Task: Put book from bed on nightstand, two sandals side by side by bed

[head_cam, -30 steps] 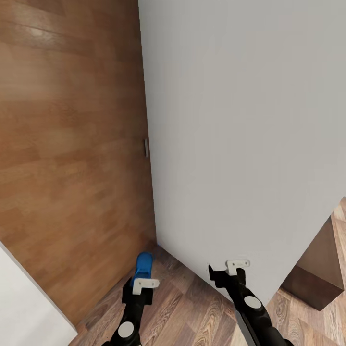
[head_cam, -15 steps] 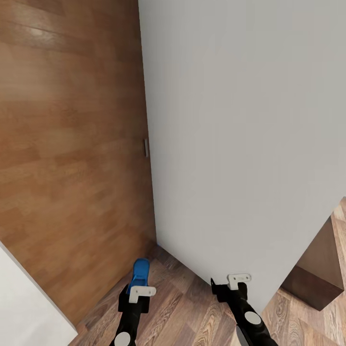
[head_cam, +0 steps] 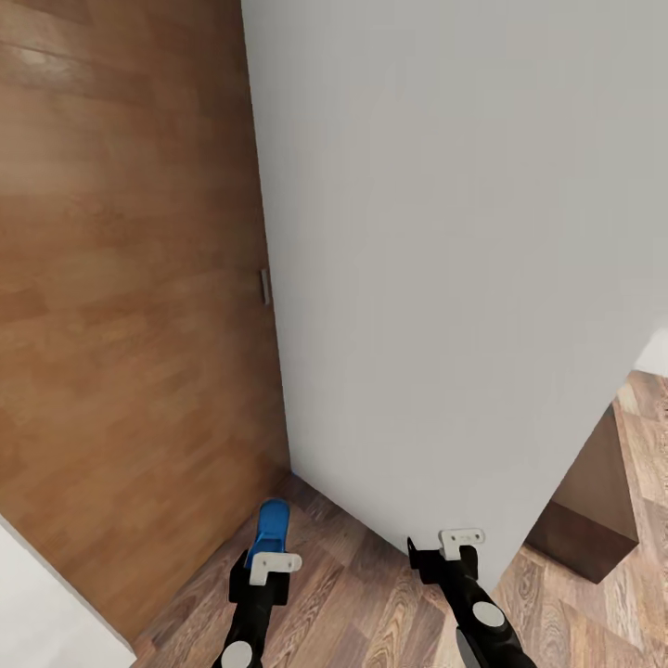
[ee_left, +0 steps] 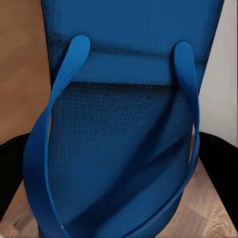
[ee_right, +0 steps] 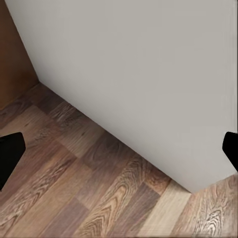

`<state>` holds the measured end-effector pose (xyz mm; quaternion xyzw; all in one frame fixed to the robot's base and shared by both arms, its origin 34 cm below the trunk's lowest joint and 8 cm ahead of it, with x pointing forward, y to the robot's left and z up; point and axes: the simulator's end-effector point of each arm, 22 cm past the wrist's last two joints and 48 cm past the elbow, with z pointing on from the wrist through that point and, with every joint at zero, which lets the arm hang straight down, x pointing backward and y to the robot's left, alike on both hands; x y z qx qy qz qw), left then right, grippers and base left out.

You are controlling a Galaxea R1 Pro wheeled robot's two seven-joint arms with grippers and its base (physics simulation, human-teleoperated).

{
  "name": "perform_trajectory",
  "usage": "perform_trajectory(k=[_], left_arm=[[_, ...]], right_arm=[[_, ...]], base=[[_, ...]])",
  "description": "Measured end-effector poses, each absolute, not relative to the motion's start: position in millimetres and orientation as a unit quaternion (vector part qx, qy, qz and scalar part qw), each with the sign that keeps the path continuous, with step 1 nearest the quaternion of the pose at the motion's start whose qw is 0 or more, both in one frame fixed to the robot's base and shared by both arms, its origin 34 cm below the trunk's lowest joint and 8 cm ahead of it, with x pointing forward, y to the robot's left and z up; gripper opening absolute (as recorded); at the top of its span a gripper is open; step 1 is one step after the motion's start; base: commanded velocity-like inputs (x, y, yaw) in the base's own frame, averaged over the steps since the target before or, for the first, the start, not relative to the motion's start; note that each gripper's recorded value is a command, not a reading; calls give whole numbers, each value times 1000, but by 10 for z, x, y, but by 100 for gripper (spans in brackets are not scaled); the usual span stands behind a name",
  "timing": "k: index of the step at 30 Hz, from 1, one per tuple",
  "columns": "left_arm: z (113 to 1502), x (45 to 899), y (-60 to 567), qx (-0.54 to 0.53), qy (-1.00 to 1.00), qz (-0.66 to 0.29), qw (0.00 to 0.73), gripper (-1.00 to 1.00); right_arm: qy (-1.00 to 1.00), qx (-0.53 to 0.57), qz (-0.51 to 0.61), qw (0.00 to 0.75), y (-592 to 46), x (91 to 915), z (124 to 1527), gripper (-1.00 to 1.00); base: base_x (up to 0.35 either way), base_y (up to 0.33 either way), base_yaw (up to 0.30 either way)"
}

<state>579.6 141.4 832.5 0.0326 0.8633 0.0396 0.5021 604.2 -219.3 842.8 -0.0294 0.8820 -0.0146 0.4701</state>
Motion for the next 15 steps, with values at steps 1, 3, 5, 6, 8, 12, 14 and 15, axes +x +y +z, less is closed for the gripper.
perform_trajectory(k=[1,3,5,6,8,12,14,15], left_arm=[[8325,5796,1415,32,863,40,502,-100],[8324,5796,1417,32,863,40,502,-100],[8323,5796,1421,32,863,40,502,-100],[8323,5796,1422,32,863,40,502,-100],[8322,5796,1424,32,863,40,502,-100],[8323,5797,1425,32,863,40,502,-100],[8324,5796,1420,32,863,40,502,-100],[8324,5797,1419,32,863,40,502,-100]], right_arm=[[882,-29,-14,470,-2192,6042,8428,100],[882,-29,-14,470,-2192,6042,8427,100],[882,-28,-13,470,-2192,6041,8427,100],[882,-28,-13,470,-2192,6041,8426,100],[882,-28,-13,470,-2191,6041,8426,100],[882,-28,-14,470,-2193,6041,8427,100],[882,-28,-14,470,-2199,6041,8426,100],[882,-29,-14,470,-2199,6041,8426,100]], base=[[0,0,-255],[0,0,-268],[0,0,-275],[0,0,-278],[0,0,-279],[0,0,-281],[0,0,-282],[0,0,-283]])
